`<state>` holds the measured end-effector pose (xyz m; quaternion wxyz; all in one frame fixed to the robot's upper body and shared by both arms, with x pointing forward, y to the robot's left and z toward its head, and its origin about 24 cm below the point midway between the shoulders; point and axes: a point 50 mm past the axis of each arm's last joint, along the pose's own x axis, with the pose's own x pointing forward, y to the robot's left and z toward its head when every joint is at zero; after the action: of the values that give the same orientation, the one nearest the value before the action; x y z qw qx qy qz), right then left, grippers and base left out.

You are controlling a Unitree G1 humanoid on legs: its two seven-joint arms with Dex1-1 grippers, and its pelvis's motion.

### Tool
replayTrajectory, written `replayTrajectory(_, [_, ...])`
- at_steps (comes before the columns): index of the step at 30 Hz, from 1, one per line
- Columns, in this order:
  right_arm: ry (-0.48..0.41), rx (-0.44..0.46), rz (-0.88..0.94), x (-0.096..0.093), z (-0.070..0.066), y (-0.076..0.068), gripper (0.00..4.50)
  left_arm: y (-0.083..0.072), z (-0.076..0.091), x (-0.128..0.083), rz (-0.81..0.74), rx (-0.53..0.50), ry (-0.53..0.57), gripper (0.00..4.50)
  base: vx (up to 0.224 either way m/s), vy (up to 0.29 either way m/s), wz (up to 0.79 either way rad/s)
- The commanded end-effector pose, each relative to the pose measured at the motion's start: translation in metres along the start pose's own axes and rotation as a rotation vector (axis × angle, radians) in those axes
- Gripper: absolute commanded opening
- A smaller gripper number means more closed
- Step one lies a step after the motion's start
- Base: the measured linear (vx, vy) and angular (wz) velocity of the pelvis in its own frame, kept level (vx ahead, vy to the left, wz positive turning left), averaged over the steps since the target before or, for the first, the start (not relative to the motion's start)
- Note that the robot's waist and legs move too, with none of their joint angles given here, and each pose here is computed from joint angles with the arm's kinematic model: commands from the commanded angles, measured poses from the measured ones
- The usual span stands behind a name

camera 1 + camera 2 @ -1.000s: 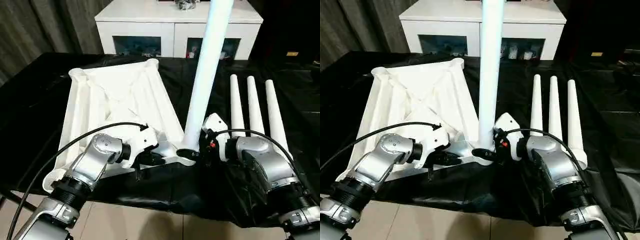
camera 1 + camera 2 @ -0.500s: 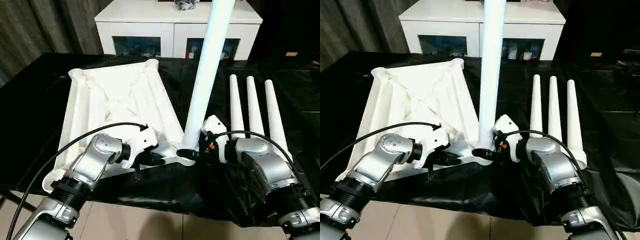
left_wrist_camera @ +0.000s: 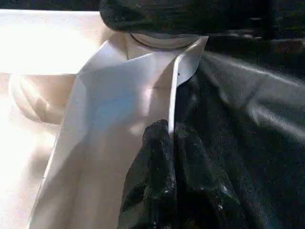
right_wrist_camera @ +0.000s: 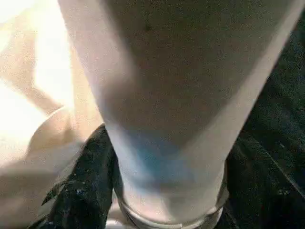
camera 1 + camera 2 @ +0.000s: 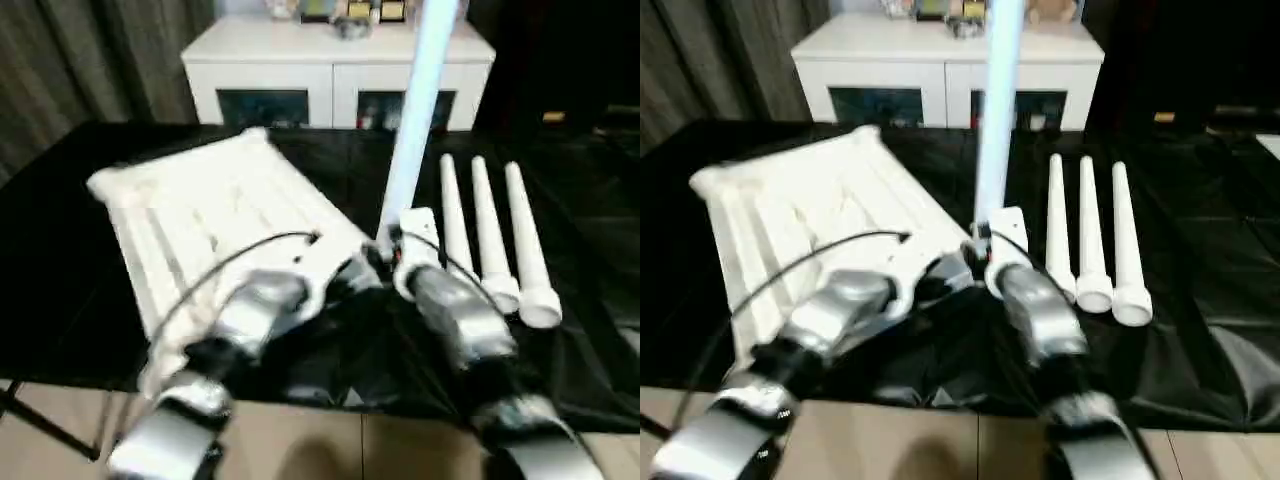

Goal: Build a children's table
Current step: Rotate leg to tighten

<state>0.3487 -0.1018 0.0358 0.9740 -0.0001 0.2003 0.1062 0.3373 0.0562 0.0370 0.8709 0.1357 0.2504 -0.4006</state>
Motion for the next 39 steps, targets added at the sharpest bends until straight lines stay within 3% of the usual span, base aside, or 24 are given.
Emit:
replayTrajectory(1, [0.192,0.055,-0.007,-0.002,-0.05,0.005,2.7,0.025,-0.002,-0.008,0.184,-0.031,0.001,0.0,0.0,0.0,0.0])
replayTrajectory(7, [0.056,0.068,0.115,0.001,-0.025,0.009,2.7,0.022,-0.007,-0.011,0.095,0.038,0.021,0.0,0.0,0.0,0.0])
replayTrajectory(9, [0.015,0.065,0.141,0.0,-0.017,0.007,3.4,0.023,-0.009,-0.013,0.075,0.057,0.028,0.0,0.0,0.0,0.0])
replayTrajectory(11, [-0.037,0.028,0.177,-0.004,-0.007,0.001,3.4,0.024,-0.011,-0.016,0.038,0.079,0.029,0.0,0.0,0.0,0.0])
replayTrajectory(15, [-0.06,-0.048,0.269,-0.012,0.003,-0.008,3.84,0.024,-0.014,-0.023,-0.032,0.11,0.03,0.0,0.0,0.0,0.0])
replayTrajectory(16, [-0.063,-0.112,0.35,-0.019,0.007,-0.013,3.84,0.022,-0.015,-0.028,-0.088,0.14,0.025,0.0,0.0,0.0,0.0])
replayTrajectory(19, [-0.062,-0.171,0.428,-0.026,0.008,-0.018,3.84,0.021,-0.016,-0.033,-0.135,0.152,0.031,0.0,0.0,0.0,0.0])
replayTrajectory(21, [-0.073,-0.261,0.55,-0.039,0.01,-0.025,3.84,0.015,-0.018,-0.043,-0.258,0.204,0.024,0.0,0.0,0.0,0.0])
replayTrajectory(28, [-0.095,-0.335,0.702,-0.058,0.012,-0.028,3.84,0.006,-0.028,-0.06,-0.418,0.257,0.067,0.0,0.0,0.0,0.0])
replayTrajectory(39, [-0.056,-0.443,0.775,-0.062,0.004,-0.028,3.84,0.007,-0.029,-0.065,-0.416,0.264,0.086,0.0,0.0,0.0,0.0])
